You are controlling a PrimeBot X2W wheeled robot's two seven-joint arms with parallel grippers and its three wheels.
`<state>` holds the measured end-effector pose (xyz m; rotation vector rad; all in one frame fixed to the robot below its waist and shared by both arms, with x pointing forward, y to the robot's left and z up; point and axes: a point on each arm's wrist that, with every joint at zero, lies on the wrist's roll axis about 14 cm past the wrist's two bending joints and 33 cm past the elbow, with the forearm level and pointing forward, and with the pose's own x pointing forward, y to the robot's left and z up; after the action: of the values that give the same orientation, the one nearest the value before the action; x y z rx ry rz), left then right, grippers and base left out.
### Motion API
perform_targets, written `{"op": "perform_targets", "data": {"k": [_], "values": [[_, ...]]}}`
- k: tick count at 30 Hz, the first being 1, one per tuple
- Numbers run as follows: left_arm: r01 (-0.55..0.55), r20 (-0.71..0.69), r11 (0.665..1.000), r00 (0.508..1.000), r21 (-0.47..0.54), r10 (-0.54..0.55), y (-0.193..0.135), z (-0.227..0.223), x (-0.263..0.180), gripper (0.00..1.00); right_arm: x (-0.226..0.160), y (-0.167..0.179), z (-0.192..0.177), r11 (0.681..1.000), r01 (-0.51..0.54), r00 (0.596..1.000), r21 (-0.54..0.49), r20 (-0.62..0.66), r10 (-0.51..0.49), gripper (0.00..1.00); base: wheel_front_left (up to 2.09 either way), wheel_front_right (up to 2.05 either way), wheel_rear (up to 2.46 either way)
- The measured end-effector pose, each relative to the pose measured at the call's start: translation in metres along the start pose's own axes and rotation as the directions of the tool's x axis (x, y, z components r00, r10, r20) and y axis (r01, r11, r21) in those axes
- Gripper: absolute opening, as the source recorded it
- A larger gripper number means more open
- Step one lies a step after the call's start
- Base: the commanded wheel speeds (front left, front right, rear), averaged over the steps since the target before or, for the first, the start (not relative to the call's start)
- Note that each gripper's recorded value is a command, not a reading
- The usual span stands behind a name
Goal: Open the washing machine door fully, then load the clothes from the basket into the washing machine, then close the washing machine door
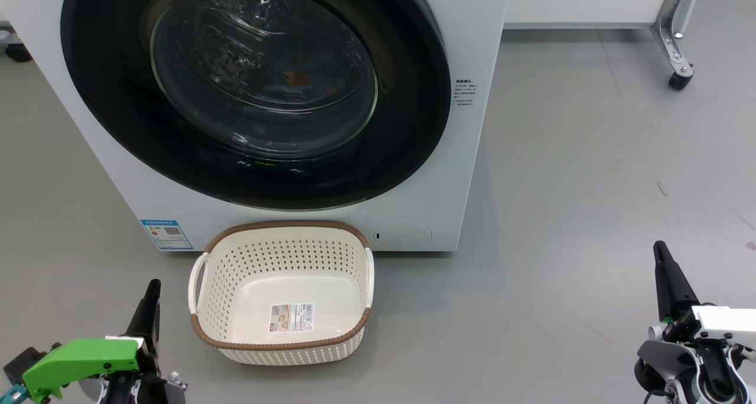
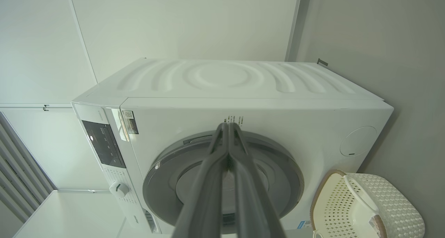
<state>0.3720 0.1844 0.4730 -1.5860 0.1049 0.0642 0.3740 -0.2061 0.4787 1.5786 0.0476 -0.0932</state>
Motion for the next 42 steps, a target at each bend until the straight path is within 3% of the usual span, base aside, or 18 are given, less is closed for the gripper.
{"op": "perform_targets", "data": {"k": [42], "values": [[0.0,0.003,1.0,1.0,-0.001,0.0,0.0001,0.0011,0.0001,0.0,0.0,0.0001,0.0,1.0,0.0,1.0,0.0,0.0,0.0,0.0,0.0,0.0,0.0]]}}
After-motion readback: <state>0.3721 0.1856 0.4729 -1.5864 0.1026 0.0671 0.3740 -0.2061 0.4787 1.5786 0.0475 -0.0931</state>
